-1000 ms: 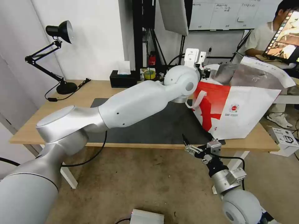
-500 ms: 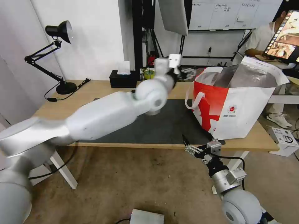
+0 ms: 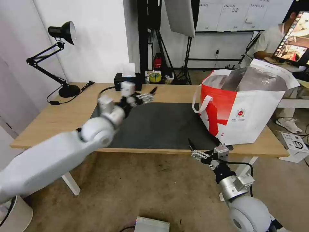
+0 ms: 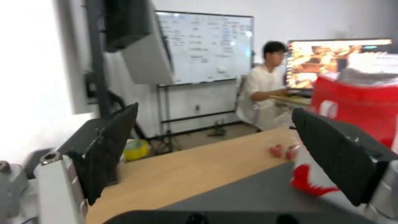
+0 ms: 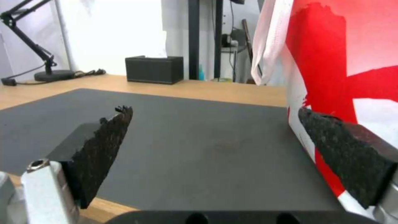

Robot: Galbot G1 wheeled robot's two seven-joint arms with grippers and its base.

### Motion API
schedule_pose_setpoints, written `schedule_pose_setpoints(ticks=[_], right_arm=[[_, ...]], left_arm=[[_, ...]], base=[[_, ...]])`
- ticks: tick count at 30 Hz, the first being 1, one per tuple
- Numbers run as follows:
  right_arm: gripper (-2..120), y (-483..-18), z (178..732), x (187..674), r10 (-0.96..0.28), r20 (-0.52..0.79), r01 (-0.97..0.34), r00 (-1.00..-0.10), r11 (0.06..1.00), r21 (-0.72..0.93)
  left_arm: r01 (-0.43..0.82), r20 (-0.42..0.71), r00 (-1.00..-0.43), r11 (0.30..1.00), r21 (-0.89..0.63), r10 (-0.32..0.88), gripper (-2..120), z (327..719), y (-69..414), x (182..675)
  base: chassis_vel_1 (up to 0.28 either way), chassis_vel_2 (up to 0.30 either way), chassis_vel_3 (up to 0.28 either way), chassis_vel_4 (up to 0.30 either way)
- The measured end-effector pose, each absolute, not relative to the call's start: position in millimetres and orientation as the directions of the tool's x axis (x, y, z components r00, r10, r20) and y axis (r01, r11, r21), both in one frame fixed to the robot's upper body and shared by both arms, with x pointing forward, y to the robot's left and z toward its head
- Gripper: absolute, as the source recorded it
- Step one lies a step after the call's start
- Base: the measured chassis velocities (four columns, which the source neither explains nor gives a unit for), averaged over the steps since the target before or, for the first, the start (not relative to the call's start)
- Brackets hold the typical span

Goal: Pick up the trash from the table and place it into the takeout bag.

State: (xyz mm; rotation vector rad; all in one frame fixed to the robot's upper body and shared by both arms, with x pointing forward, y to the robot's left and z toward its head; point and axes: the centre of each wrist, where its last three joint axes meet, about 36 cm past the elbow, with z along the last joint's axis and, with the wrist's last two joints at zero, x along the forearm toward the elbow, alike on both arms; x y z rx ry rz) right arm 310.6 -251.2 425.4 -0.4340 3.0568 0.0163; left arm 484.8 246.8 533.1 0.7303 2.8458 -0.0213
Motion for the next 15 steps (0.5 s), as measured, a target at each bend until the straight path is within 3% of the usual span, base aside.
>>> schedule_pose_setpoints(ticks=[8,15], right_arm=[[100,-251.2,425.5,310.6,-0.278,-0.055,-0.278,-0.959,0.96,0.003],[100,-251.2,425.5,310.6,-0.278,-0.055,-0.278,-0.959,0.96,0.003]], left_arm=[[0.388,-0.166,-0.905,0.92,0.06,0.392,100,497.3,293.8,431.8],[0.359,-0.156,-0.919,0.932,0.054,0.363,100,463.9,286.1,406.3]], base=[[0.0,0.0,0.0,0.0],[0.0,0.0,0.0,0.0]])
